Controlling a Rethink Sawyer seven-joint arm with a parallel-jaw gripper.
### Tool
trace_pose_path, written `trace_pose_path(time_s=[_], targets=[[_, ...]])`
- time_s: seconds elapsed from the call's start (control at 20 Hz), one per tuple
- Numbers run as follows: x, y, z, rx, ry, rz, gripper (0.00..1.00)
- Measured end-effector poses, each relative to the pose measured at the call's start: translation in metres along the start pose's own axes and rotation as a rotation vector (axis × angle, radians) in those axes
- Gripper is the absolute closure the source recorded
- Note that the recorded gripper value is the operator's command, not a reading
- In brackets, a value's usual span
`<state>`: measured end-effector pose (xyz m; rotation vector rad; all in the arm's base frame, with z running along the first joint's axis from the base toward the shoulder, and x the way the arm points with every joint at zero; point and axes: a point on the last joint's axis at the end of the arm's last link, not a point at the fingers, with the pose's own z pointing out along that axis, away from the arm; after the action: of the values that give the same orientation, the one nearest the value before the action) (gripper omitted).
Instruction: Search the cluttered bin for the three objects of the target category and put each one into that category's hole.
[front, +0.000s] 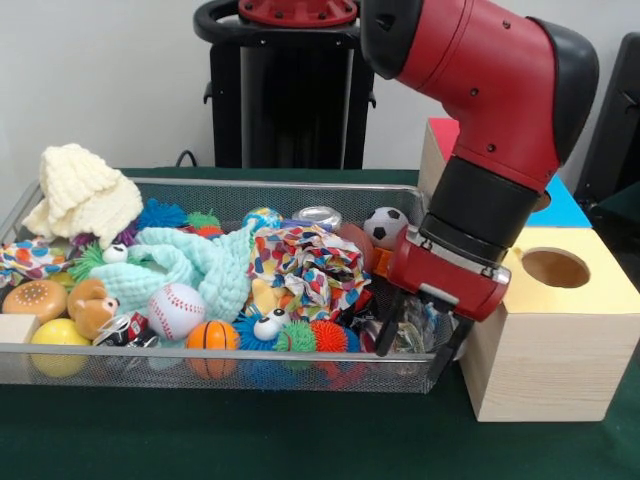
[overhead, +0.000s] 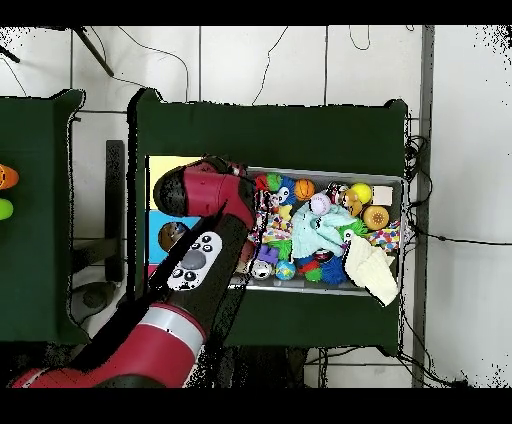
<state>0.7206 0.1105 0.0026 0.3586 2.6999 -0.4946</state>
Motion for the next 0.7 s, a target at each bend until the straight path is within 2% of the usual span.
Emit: trace_pose_path(time_s=[0.2,0.3,0.45,0.7], targets=[[0.006,-0.002,0.001,0.013,-0.042,-0.010,0.00],[0.007,-0.003,0.001,0.015,-0.040,-0.010,0.00],[0.010,-0.015,0.006,0.030,0.000,0.004,0.00],[0.003,-0.029,0.006,0.031,0.073,0.048,0.00]])
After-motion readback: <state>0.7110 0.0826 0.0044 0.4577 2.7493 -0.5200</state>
